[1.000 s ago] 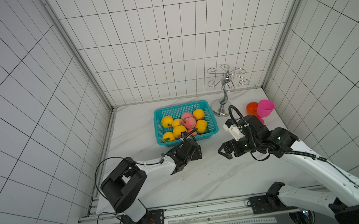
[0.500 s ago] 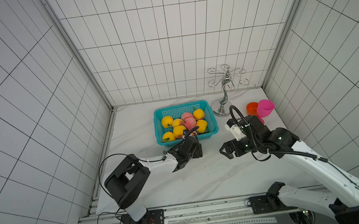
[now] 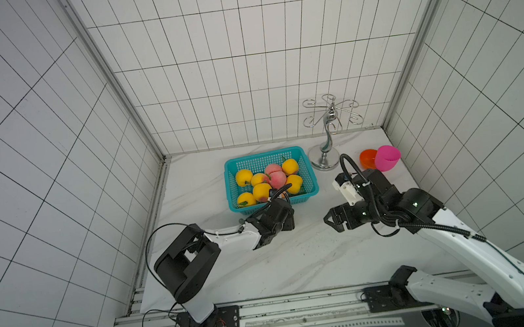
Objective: Put the peaches into the basket
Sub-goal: Pick up the peach from the center of the board.
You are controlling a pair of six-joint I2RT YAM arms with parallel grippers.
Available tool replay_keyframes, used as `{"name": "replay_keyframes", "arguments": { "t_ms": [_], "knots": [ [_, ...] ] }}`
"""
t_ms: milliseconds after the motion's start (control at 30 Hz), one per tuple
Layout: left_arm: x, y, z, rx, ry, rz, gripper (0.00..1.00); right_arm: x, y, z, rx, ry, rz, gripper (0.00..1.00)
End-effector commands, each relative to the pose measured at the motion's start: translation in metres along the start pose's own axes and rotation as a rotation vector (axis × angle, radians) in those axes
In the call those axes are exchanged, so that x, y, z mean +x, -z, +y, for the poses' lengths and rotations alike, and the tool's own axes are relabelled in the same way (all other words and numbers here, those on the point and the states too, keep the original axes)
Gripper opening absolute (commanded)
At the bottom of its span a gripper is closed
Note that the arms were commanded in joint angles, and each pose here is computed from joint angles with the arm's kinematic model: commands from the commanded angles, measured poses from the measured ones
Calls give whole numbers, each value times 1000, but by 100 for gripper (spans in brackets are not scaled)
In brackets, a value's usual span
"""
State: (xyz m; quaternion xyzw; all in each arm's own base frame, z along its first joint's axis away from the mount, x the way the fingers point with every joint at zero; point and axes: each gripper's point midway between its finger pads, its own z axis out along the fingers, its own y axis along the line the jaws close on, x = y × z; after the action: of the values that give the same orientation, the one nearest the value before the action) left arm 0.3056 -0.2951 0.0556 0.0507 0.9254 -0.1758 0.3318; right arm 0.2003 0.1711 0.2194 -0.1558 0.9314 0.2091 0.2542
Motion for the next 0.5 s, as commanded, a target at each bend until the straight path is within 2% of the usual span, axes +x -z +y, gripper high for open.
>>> {"name": "replay_keyframes", "arguments": {
  "t_ms": [0, 467],
  "knots": [
    [-5, 9, -5, 6, -10, -9, 64, -4, 10, -4, 20, 0, -25, 91],
    [0, 35, -20, 17, -33, 7, 60, 0, 21, -5, 6, 3, -64, 91]
  ]
}}
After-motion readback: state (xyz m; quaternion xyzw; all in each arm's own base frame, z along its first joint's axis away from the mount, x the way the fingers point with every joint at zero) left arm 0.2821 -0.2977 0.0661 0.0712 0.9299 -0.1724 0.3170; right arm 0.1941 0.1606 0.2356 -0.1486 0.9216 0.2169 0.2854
